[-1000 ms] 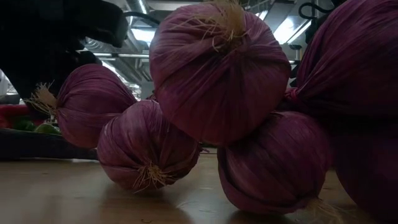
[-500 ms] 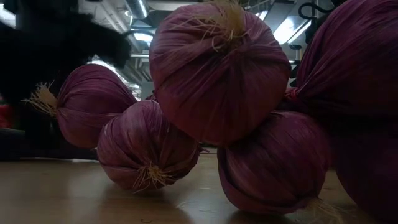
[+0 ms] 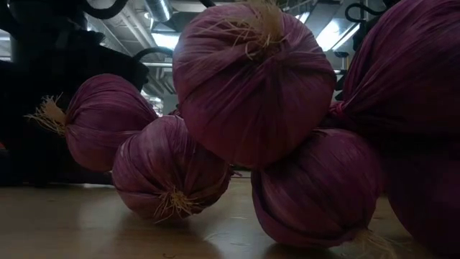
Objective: Build produce basket
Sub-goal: Put the violet eggplant into the black wire basket
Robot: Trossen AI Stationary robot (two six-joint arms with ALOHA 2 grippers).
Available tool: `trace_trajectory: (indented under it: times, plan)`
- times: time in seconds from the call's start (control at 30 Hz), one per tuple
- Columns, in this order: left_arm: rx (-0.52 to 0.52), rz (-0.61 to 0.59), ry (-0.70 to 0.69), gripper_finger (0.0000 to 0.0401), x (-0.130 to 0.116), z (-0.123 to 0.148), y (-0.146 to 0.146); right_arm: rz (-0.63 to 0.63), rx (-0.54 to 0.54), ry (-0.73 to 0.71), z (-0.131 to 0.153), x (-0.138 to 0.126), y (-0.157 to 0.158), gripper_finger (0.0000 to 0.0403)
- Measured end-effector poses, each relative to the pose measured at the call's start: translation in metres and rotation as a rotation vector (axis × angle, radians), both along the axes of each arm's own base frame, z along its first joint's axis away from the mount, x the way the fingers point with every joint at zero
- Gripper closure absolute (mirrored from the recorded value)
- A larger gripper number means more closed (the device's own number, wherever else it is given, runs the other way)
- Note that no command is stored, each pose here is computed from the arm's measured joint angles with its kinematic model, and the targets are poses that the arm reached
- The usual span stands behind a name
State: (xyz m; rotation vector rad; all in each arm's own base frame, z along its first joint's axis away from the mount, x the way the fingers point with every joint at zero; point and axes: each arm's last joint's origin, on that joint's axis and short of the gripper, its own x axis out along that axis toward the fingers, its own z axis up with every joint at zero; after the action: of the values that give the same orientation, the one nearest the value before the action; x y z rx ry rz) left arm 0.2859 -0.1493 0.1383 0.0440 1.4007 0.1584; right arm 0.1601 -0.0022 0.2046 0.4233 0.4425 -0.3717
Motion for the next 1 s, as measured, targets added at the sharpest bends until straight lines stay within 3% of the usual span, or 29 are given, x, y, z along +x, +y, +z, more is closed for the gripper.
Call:
trace_trajectory:
  times: [0.17,0.4,0.47,0.7,0.87,1.0]
  plan:
    - [0.005,0.007,-0.002,0.0257,0.000,-0.001,0.000,0.000,0.000,0.000,0.000,0.000,0.000,0.0221]
    - [0.007,0.027,-0.004,0.0360,-0.003,0.006,0.002,0.000,0.000,0.000,0.000,0.000,0.000,0.0221]
    - [0.054,0.039,-0.001,0.0363,-0.002,0.009,0.006,-0.001,0.000,-0.001,0.000,0.000,0.000,0.0221]
    - [0.324,-0.022,-0.026,0.0363,0.010,0.060,0.014,-0.001,0.000,-0.001,0.000,0.000,0.000,0.0221]
    - [0.661,0.010,-0.206,0.0363,0.029,0.108,0.030,-0.001,0.000,-0.001,0.000,0.000,0.000,0.0221]
    - [0.821,0.109,-0.344,0.0361,0.050,0.145,0.053,-0.001,0.000,-0.001,0.000,0.000,0.000,0.0221]
